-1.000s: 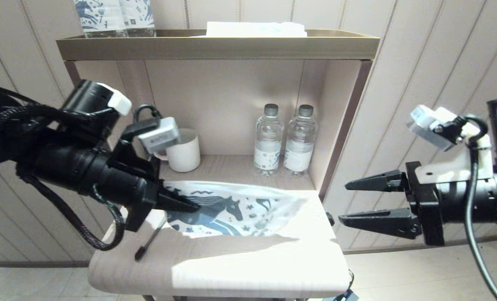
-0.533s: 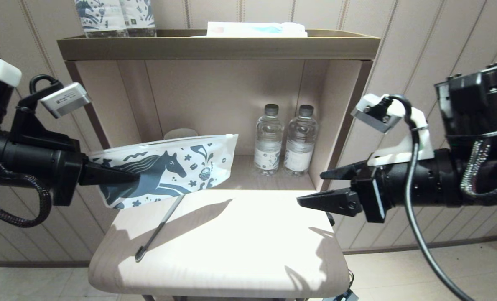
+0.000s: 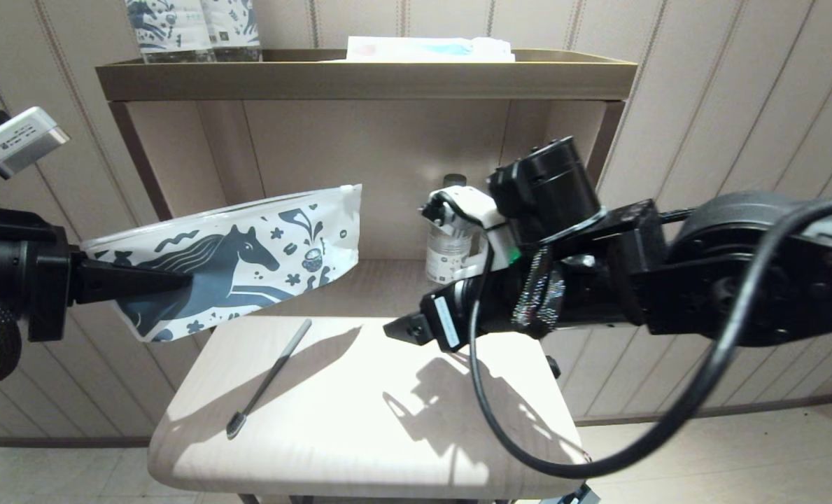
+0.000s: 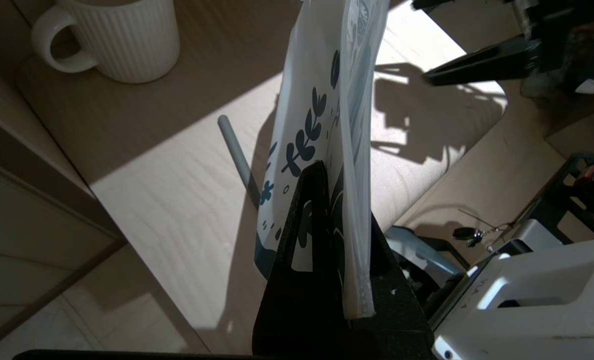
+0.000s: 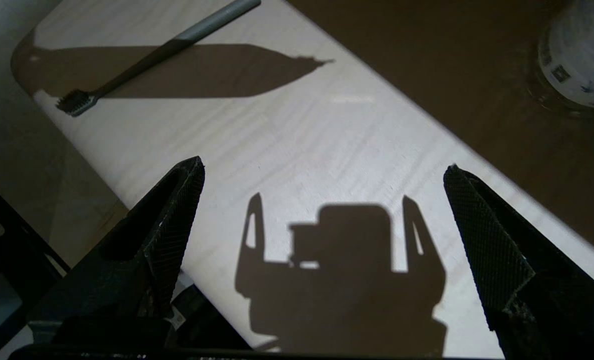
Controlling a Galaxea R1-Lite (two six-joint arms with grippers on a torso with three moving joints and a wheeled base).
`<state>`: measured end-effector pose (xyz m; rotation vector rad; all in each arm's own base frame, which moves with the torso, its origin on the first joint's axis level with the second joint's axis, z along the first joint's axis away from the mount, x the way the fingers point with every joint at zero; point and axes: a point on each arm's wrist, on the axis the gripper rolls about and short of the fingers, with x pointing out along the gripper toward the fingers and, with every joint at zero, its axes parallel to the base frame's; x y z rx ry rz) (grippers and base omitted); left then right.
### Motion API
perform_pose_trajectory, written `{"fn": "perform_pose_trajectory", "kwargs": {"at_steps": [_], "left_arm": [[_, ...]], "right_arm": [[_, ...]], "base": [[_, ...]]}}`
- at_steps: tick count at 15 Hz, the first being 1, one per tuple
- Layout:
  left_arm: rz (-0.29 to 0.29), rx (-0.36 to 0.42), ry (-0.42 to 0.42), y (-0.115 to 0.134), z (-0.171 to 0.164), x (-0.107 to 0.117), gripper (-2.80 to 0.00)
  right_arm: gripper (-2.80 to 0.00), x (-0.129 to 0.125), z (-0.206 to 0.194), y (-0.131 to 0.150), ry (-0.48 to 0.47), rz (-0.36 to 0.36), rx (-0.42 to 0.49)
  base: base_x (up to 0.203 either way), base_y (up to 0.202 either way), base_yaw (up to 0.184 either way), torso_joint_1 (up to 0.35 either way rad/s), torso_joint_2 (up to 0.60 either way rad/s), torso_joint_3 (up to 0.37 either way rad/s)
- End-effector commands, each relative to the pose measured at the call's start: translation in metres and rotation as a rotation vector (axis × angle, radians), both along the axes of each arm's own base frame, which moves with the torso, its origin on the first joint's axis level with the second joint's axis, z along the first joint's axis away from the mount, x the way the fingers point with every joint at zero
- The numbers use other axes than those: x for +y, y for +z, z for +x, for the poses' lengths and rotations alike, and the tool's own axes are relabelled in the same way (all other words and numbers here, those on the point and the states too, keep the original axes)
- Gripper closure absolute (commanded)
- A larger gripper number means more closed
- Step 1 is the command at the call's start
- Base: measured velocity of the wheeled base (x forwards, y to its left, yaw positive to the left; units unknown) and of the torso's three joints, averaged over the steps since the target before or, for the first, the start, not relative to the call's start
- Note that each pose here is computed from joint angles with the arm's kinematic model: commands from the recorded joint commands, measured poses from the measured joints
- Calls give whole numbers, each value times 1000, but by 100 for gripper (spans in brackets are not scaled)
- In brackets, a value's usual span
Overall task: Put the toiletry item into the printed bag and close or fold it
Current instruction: Pick up a toothbrush
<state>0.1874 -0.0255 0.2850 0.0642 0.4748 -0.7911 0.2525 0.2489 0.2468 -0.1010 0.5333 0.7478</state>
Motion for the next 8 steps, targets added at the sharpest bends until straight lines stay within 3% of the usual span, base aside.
{"fn": "perform_pose_trajectory", "kwargs": {"at_steps": [1, 5, 8], "left_arm": [[-2, -10, -3, 1, -7, 0, 0], [-14, 16, 4, -6, -16, 1, 0], [-16, 1, 6, -10, -22, 2, 0]], "right_arm": [[-280, 37, 19, -32, 15, -43, 47], [-280, 92, 33, -71, -29, -56, 81], [-280, 113, 35, -75, -45, -34, 62]], "base": [[0, 0, 0, 0, 0, 0], [0, 0, 0, 0, 0, 0], [0, 0, 0, 0, 0, 0]]}}
